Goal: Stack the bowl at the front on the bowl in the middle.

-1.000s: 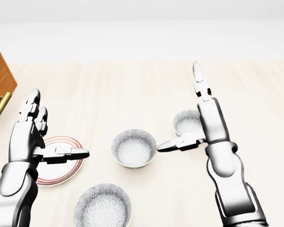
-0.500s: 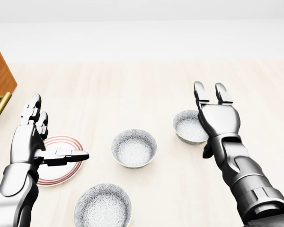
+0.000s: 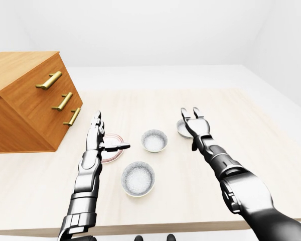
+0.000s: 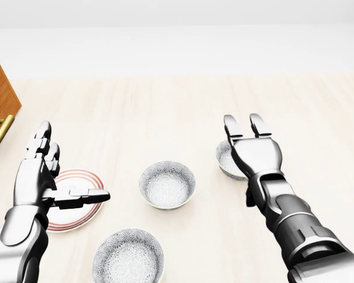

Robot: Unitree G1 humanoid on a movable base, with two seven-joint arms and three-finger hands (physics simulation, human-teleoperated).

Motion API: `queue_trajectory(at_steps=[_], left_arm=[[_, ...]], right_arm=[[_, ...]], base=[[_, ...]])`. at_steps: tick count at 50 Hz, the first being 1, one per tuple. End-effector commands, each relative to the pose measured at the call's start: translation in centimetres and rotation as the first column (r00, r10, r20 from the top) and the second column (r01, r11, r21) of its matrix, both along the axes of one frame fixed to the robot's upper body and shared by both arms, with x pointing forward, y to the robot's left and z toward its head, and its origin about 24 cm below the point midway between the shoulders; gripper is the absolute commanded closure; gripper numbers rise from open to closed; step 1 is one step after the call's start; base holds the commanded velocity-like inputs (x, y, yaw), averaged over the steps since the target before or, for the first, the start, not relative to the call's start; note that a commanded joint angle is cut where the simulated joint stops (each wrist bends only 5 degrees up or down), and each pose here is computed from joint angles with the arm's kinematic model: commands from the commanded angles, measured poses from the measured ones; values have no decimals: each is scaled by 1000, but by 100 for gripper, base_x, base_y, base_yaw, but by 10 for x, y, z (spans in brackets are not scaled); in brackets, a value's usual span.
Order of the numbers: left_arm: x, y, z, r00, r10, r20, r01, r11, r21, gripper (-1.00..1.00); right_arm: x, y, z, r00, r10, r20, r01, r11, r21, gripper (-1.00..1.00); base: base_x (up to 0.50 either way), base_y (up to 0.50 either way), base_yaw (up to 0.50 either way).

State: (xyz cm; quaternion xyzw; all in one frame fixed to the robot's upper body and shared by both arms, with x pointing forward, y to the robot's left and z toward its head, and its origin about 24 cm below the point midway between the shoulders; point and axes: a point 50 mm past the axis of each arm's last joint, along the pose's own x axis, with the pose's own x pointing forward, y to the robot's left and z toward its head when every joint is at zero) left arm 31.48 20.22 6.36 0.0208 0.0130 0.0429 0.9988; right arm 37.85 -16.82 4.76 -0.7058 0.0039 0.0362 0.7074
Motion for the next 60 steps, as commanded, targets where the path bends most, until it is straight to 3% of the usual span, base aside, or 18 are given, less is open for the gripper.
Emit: queue_trajectory(at_steps=[1,31,32,33,36,37,38,39,40,60], left_arm=[[0,0,-1,1000,-1,-5,1,1000,-2,-100],[-2,1,-3,1000,2,-7,-2,1000,-8,-100],[-2,1,-3,1000,2,-7,-2,1000,-8,-100],[-3,1,-3,1000,3,-6,-3,1000,-10,-100],[-4,1,-3,1000,3,-6,-3,1000,-12,-100],[-4,1,-3,1000,3,-5,-3,1000,-12,-100],[-4,1,-3,1000,3,-5,-3,1000,-12,-100],[-4,0,-3,1000,2,-5,-2,1000,-12,-100],[-4,0,-3,1000,2,-4,-2,1000,-13,-100],[-4,1,-6,1000,1,-10,-1,1000,-15,-100]], right_arm=[[-3,4,-8,999,5,-45,-5,1000,5,-100],[-16,3,-31,986,-12,-169,16,1000,25,-100],[-16,2,-31,986,-13,-169,17,1000,26,-87],[-16,2,-32,984,-17,-175,23,999,32,-32],[-18,2,-35,982,-20,-185,28,999,40,-4],[-18,2,-36,982,-21,-190,29,999,41,53],[-18,2,-36,982,-21,-190,29,999,42,53],[-18,2,-36,982,-21,-190,29,999,41,82],[-18,2,-36,982,-21,-190,29,999,41,98],[-16,2,-32,986,-22,-167,30,998,49,100]], base=[[0,0,0],[0,0,0],[0,0,0],[0,0,0],[0,0,0],[0,0,0],[0,0,0],[0,0,0],[0,0,0],[0,0,0]])
